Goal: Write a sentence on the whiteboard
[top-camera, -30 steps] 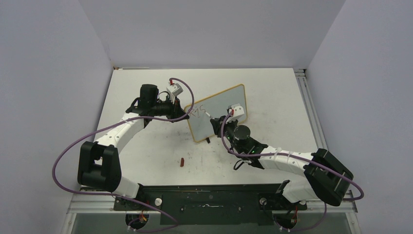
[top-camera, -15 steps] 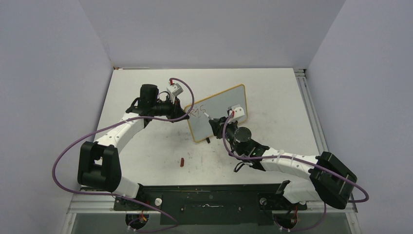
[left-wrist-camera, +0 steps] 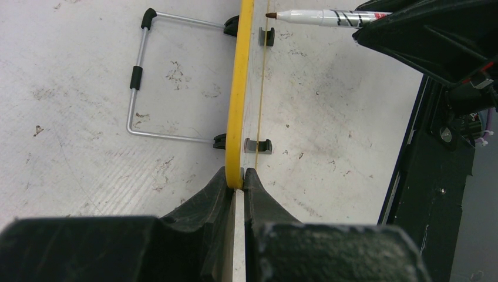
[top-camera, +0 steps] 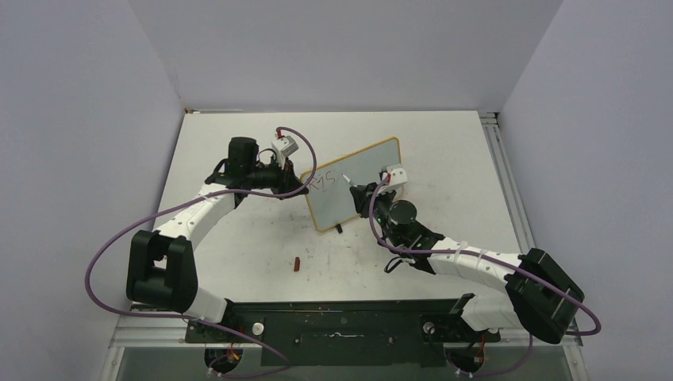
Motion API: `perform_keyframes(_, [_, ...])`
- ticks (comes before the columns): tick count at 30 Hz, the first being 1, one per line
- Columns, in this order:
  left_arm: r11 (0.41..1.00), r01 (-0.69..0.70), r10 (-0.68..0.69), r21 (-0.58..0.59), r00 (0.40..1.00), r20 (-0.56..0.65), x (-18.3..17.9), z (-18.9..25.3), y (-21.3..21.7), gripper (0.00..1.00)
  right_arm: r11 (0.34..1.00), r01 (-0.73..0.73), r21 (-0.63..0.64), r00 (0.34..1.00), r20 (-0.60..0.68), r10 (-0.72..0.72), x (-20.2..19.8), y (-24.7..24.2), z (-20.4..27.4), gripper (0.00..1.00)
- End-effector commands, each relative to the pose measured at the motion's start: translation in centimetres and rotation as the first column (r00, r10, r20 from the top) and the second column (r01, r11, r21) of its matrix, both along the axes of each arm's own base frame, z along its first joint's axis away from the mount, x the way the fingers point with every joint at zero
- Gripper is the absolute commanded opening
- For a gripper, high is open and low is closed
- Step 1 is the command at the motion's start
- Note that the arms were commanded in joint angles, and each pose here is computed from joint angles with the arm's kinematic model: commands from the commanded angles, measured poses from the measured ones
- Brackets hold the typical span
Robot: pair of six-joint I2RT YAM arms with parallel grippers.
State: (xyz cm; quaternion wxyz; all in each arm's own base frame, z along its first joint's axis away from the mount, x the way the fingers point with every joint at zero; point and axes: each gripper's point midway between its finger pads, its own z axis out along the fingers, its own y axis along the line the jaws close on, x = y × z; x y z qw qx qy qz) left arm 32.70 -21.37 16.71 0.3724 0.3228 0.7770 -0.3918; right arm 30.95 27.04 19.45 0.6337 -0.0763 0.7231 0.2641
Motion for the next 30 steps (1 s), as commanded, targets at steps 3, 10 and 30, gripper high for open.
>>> perform_keyframes(3, [1.0, 0.016, -0.016, 0.026, 0.999, 0.028, 0.3, 0.2, -0.1, 0.0, 0.999, -0.028, 0.032, 0.998, 0.05, 0.027, 0.4, 0.9, 1.9, 0.05])
perform_keyframes(10, [0.999, 0.016, -0.017, 0.028, 0.999, 0.027, 0.3, 0.2, -0.1, 0.0, 0.999, -0.024, 0.024, 0.999, 0.044, 0.023, 0.8, 0.9, 1.5, 0.05])
perform_keyframes(30, [1.0, 0.018, -0.019, 0.026, 0.999, 0.027, 0.2, 0.2, -0.1, 0.0, 0.998, 0.055, 0.032, 0.997, 0.05, -0.057, 1.8, -1.1, 2.2, 0.05])
